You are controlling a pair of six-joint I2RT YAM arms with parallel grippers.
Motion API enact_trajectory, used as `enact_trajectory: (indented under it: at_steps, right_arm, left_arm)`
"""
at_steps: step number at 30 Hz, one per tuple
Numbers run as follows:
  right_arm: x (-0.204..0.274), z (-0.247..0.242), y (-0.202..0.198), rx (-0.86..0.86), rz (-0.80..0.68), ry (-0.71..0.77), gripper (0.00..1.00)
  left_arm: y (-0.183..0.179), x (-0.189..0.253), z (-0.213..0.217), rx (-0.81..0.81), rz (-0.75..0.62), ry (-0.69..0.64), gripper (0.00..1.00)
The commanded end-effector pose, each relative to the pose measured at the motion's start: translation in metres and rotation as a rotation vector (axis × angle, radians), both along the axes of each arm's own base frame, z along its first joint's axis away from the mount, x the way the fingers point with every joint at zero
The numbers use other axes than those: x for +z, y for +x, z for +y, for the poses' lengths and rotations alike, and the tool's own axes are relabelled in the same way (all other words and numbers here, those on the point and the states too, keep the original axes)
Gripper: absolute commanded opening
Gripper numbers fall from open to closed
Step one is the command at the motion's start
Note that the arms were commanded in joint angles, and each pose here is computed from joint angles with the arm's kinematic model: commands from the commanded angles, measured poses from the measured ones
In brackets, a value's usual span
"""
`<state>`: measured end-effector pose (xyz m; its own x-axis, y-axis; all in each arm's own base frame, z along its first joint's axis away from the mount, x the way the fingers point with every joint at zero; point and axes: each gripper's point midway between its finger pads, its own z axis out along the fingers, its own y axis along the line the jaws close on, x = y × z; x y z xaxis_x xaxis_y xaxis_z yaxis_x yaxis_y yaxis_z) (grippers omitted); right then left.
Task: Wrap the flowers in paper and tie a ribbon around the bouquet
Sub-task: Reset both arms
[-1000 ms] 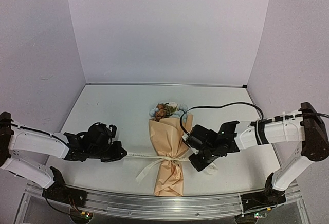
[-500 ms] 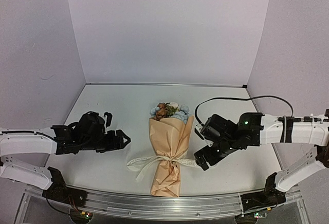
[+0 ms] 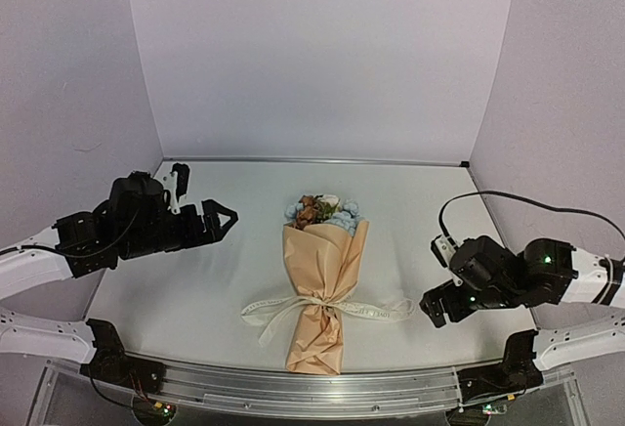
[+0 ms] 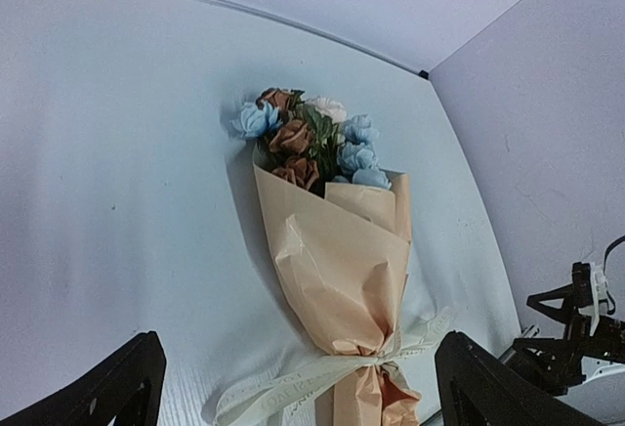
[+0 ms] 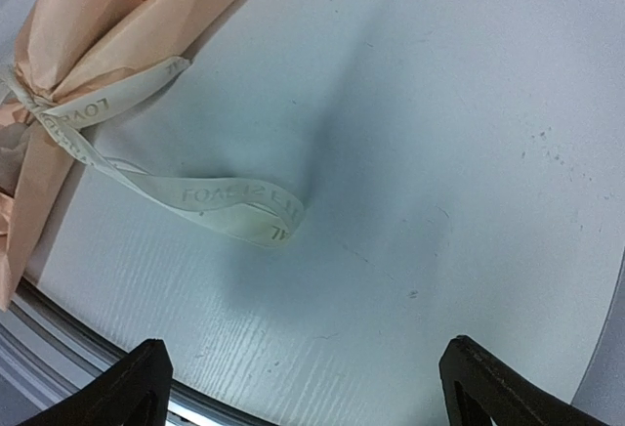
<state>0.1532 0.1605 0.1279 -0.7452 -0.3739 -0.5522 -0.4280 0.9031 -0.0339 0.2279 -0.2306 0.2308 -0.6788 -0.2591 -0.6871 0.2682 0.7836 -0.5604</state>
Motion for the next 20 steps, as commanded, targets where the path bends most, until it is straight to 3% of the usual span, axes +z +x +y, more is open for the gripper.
enact_trajectory:
  at_steps: [1, 20]
  right_arm:
    - [-0.003, -0.029, 0.003, -0.100, -0.071, 0.000, 0.98]
    - [-0.005, -0.043, 0.003, -0.114, -0.110, -0.015, 0.98]
  left_arm:
    - [0.007, 0.028, 0.015, 0.056, -0.075, 0.031, 1.00]
    - [0.008, 0.030, 0.019, 0.066, -0.082, 0.052, 1.00]
